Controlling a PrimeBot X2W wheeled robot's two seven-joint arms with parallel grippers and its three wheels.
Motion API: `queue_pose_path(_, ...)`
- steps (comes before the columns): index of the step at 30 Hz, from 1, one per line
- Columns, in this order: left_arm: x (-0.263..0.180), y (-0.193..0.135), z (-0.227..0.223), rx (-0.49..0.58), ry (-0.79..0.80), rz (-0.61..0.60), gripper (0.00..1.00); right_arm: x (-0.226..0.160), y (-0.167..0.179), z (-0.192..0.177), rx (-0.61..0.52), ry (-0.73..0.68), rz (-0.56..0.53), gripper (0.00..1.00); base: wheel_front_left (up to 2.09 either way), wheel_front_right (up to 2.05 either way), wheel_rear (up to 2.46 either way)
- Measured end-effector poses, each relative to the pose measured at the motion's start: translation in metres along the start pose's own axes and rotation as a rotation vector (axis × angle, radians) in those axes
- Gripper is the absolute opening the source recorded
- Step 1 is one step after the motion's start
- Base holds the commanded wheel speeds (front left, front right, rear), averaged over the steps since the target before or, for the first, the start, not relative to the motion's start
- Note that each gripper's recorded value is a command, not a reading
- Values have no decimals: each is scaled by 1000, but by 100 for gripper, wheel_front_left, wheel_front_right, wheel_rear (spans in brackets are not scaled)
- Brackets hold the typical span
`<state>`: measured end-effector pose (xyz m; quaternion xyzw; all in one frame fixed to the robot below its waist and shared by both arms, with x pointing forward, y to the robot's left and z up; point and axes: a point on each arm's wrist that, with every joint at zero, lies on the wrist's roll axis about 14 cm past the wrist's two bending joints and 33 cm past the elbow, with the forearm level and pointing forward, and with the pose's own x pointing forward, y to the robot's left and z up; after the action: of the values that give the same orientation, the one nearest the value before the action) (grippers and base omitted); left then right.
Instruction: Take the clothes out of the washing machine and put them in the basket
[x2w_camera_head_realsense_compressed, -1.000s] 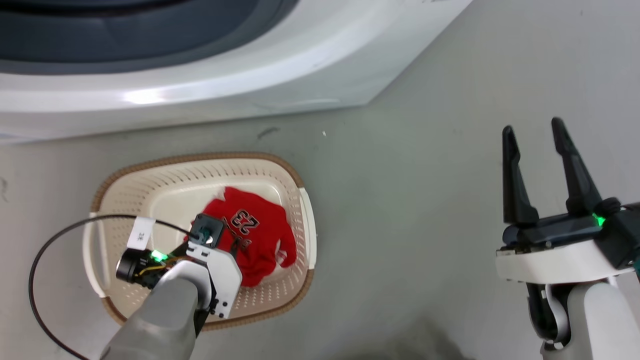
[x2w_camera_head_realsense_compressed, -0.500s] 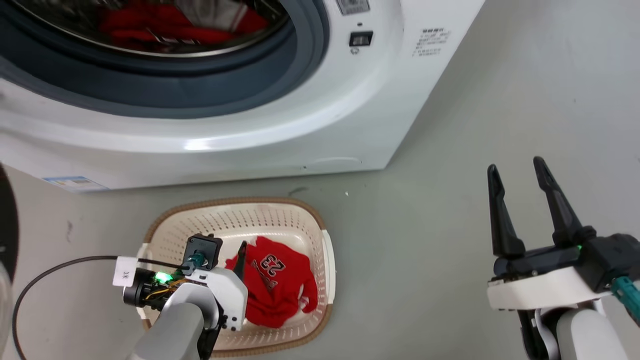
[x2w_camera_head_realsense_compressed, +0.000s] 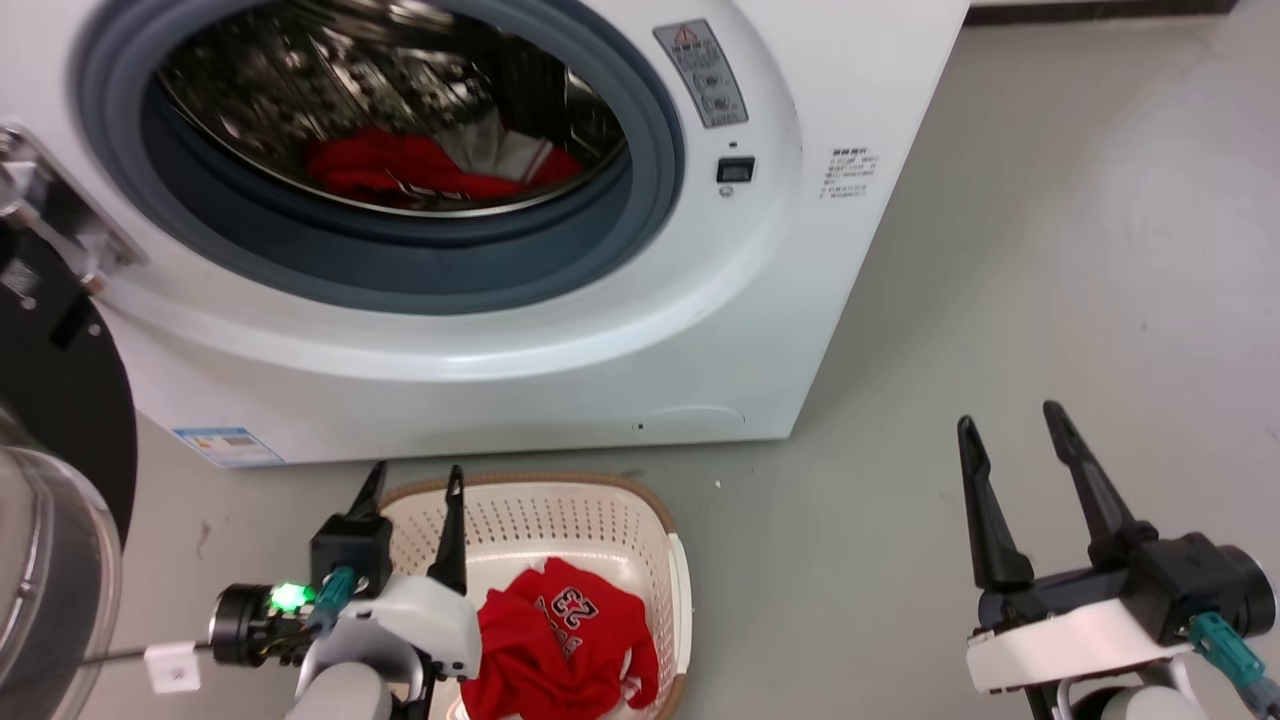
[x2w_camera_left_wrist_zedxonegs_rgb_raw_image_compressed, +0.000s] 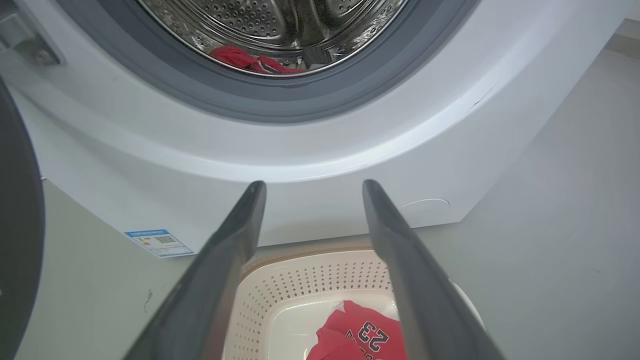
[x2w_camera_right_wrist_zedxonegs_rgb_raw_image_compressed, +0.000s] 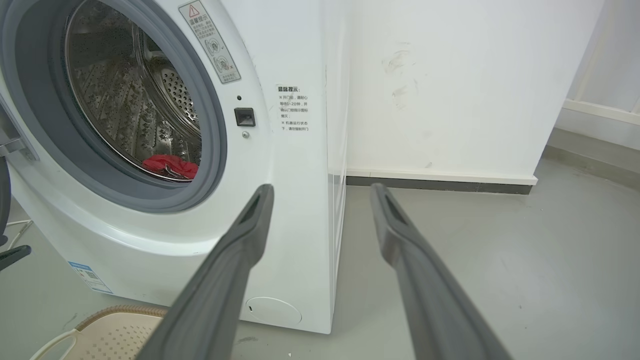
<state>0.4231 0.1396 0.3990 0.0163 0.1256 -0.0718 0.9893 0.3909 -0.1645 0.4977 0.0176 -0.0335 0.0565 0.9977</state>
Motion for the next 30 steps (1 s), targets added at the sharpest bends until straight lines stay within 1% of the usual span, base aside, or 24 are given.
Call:
queue_pose_path(5,-19,7,38,4,-132,50,100,-11,4,9,0,-21,7,100,0,0,0)
queue_pose_path(13,-52,18,79,2,-281,117,100,-28,8,16,-1,-34,11,100,0,0,0)
queue_pose_path(17,-67,23,90,-18,-324,141,100,-35,8,20,-2,-43,9,100,0,0,0)
queue_pose_path(20,-71,24,90,-32,-329,142,100,-39,8,21,-2,-45,9,100,0,0,0)
queue_pose_path(24,-62,24,91,-38,-323,126,100,-38,10,20,1,-43,13,100,0,0,0)
queue_pose_path(30,-13,22,105,-36,-319,74,100,-24,10,18,3,-42,18,100,0,0,0)
